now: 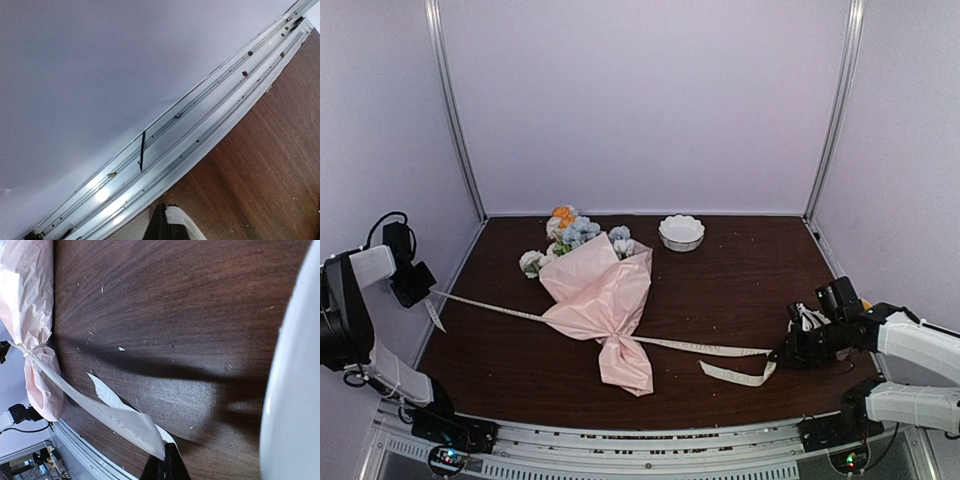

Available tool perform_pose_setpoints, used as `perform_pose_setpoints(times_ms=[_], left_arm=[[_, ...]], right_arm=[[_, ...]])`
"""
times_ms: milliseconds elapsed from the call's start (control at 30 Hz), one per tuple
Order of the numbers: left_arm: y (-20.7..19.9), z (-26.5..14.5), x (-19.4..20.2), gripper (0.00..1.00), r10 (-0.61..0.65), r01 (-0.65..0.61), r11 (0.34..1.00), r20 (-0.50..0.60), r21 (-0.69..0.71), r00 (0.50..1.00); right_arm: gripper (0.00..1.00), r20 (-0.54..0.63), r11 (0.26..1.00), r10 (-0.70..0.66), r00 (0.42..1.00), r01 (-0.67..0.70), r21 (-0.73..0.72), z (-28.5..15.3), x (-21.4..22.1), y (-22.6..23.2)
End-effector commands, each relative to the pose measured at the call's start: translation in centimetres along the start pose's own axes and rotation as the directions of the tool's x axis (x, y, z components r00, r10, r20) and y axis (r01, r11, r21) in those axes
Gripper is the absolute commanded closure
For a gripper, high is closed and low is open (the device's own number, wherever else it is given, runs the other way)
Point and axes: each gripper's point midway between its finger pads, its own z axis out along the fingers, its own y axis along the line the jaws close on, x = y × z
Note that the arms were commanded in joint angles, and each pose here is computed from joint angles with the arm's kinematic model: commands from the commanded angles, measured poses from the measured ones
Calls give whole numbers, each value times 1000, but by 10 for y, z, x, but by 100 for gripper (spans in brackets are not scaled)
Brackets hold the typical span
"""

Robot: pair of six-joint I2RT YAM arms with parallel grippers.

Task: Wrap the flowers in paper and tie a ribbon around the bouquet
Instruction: Tie the ribbon around the folded bouquet.

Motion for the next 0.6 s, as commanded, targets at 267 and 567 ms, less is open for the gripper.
perform_pose_setpoints(times_ms=[267,567], left_arm=[[-84,-70,53,100,216,-246,966,265,84,940],[-147,-187,134,100,389,-592,697,481,404,786]], right_arm=[[100,95,924,-382,919,379,47,-15,-40,98],[100,133,788,-583,801,598,-145,-9,-43,202]])
